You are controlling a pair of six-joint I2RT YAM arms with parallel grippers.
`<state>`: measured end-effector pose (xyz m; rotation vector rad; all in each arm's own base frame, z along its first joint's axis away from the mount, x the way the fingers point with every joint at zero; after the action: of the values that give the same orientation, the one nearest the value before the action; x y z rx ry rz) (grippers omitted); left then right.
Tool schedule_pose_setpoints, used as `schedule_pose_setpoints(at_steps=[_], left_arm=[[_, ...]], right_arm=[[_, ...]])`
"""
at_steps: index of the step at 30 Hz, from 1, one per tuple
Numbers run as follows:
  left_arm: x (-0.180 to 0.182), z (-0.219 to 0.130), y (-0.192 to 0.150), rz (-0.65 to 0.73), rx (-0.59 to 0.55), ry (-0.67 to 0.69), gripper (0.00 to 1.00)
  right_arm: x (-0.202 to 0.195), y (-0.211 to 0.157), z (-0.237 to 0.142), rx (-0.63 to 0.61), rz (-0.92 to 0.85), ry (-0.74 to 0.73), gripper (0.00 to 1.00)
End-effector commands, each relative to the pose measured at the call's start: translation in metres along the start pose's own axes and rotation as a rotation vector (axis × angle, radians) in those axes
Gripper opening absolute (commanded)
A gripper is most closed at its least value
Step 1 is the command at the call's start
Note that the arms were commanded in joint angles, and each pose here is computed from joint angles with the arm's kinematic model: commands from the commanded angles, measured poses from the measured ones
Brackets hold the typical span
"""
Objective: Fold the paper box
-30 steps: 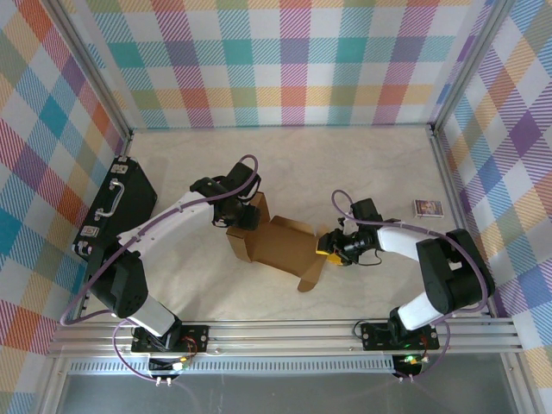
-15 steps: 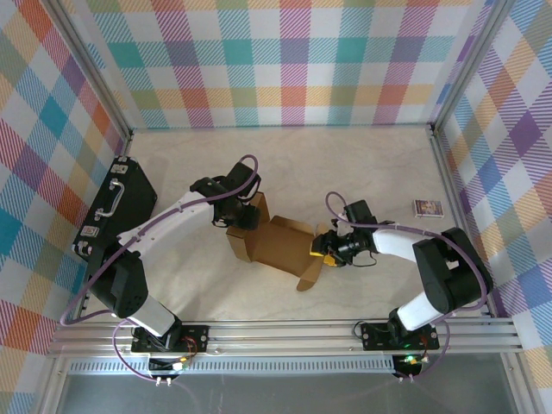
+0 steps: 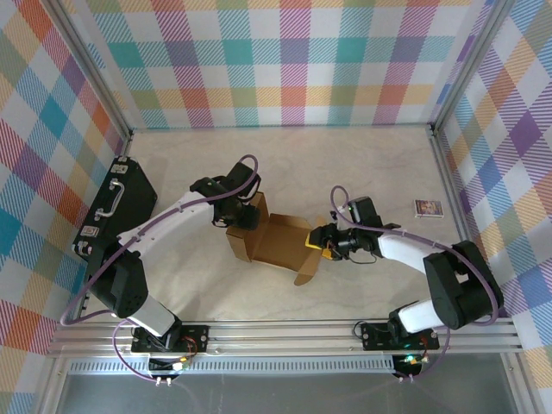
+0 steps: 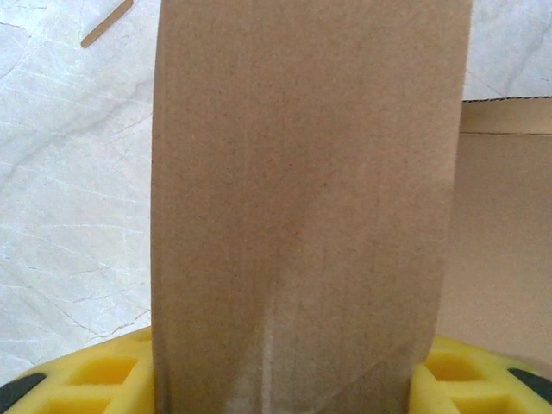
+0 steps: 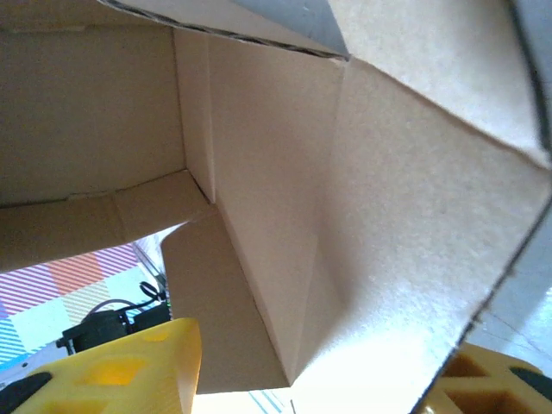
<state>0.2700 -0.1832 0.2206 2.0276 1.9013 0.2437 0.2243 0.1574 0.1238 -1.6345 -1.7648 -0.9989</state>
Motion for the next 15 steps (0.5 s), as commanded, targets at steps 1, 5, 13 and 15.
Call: schedule_pose_setpoints(at_steps=[1,5,13,15], left_arm=[[0.002,0.011,-0.013,0.01,0.088,0.027,0.49],[0.002,0.01,-0.013,0.01,0.088,0.027,0.5],[0.001,0.01,-0.014,0.012,0.089,0.024,0.5],[0.001,0.011,-0.013,0.012,0.09,0.025,0.5]], right_arm=[[-0.009,-0.006,0.007,0.043,0.008,-0.025,0.49],[-0.012,-0.006,0.012,0.05,0.016,0.009,0.42],[0.007,-0.001,0.0,0.005,-0.039,0.063,0.2],[0.011,0.0,-0.002,0.003,-0.053,0.071,0.2]])
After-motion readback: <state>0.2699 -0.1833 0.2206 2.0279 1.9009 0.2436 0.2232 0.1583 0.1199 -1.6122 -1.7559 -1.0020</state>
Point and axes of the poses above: each hand's point on the last joint's axis, 136 mm out from that joint toward the fingers, its own z axis out along the fingers, its own x axis along the line the jaws close on, y = z × x, the point moved 9 cm from there along -z, back along the fingers, and after that the axes turned 13 degrees about -z, right-handed, at the moved point
